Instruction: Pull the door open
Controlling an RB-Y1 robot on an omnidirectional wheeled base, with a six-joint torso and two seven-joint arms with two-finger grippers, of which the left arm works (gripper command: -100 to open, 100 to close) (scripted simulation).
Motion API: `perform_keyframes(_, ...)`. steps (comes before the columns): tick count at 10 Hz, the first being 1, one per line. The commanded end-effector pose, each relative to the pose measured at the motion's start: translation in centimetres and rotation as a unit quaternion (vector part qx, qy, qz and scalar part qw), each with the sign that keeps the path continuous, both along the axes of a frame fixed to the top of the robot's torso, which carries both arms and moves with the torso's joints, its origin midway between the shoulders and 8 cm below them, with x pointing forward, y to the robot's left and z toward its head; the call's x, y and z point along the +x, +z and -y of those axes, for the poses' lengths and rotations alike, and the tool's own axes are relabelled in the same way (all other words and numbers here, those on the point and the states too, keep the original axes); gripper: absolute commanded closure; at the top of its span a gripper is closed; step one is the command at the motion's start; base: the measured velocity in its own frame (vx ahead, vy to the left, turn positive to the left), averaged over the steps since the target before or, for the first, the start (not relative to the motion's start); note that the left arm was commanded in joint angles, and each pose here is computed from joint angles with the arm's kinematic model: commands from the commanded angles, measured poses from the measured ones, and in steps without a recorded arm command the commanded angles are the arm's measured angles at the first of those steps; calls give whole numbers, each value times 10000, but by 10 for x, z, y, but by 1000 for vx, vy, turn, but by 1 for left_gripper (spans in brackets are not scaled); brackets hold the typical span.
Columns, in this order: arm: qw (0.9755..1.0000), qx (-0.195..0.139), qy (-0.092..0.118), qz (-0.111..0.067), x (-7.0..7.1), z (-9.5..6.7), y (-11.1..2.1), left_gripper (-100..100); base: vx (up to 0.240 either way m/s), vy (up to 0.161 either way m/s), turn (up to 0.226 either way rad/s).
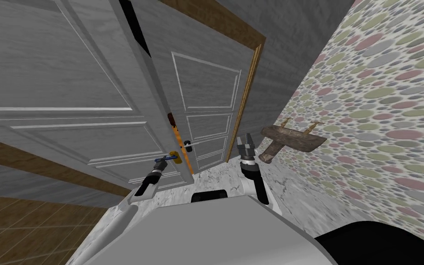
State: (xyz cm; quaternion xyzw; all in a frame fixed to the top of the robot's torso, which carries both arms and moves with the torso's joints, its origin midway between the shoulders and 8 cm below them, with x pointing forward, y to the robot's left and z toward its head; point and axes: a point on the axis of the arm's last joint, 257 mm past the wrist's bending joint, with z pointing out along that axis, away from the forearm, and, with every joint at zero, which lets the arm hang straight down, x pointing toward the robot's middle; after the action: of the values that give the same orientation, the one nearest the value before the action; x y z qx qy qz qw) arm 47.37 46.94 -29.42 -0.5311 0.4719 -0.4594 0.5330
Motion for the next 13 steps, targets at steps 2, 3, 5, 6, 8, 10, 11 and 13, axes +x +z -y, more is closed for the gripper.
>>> perform_keyframes(2, 9996, -70, -266, 56, -2, 18, 2, 100, -198, 83, -152)
perform_keyframes(3, 9999, -35, -165, 30, -3, 8, 0, 100, -86, 44, -23)
perform_keyframes(5, 9995, -36, -319, 34, -12, 12, -1, 100, -164, 41, -106)
perform_keyframes(6, 9992, -35, -386, 42, -15, 14, 0, 100, -192, 44, -107)
perform_keyframes(8, 9985, -38, -538, 53, -23, 18, 1, 100, -190, 83, -131)
perform_keyframes(10, 9978, -46, -652, 56, -29, 21, 1, 100, -206, 60, -111)
perform_keyframes(11, 9971, -58, -753, 55, -34, 24, 2, 100, -186, 73, -113)
perform_keyframes(13, 9973, -33, -726, 43, -36, 17, 3, 100, -156, 82, -66)
